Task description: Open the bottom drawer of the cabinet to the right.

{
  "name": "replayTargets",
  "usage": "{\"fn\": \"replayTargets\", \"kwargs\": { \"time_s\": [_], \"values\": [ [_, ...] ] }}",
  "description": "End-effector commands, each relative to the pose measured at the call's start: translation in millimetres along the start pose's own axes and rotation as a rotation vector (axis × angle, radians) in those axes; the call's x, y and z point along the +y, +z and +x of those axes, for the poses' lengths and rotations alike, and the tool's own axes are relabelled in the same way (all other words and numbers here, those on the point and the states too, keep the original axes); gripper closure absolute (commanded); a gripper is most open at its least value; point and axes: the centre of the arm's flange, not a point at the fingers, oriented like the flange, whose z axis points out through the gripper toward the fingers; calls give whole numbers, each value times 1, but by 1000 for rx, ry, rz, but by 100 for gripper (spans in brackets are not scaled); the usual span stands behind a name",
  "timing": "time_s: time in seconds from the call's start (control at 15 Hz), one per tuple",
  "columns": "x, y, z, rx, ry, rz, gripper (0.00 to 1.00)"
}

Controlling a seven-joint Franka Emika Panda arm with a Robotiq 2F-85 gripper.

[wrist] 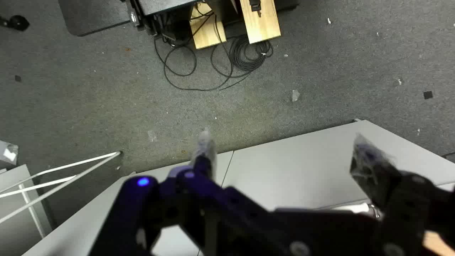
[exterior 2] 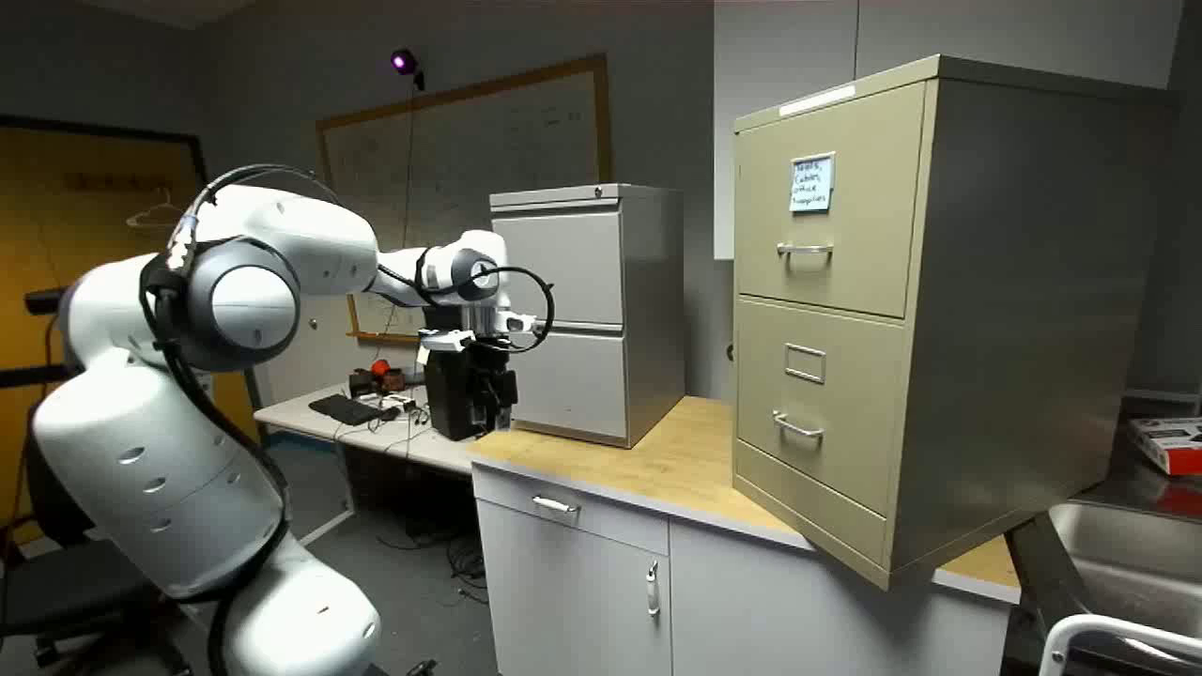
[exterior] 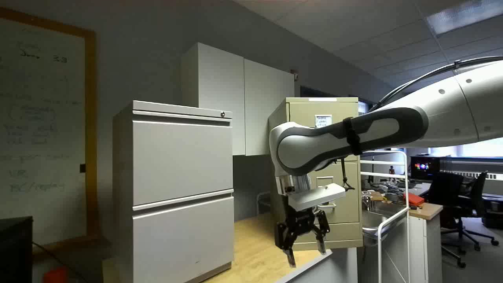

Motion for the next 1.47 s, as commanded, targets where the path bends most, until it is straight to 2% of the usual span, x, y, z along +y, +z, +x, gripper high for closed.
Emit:
{"fn": "replayTargets", "kwargs": {
  "time_s": [0.0,0.93,1.4],
  "values": [
    [0,0,0,2,0,1,0],
    [3,2,9,1,10,-19,0],
    [35,-1,30,64,59,15,0]
  ]
}}
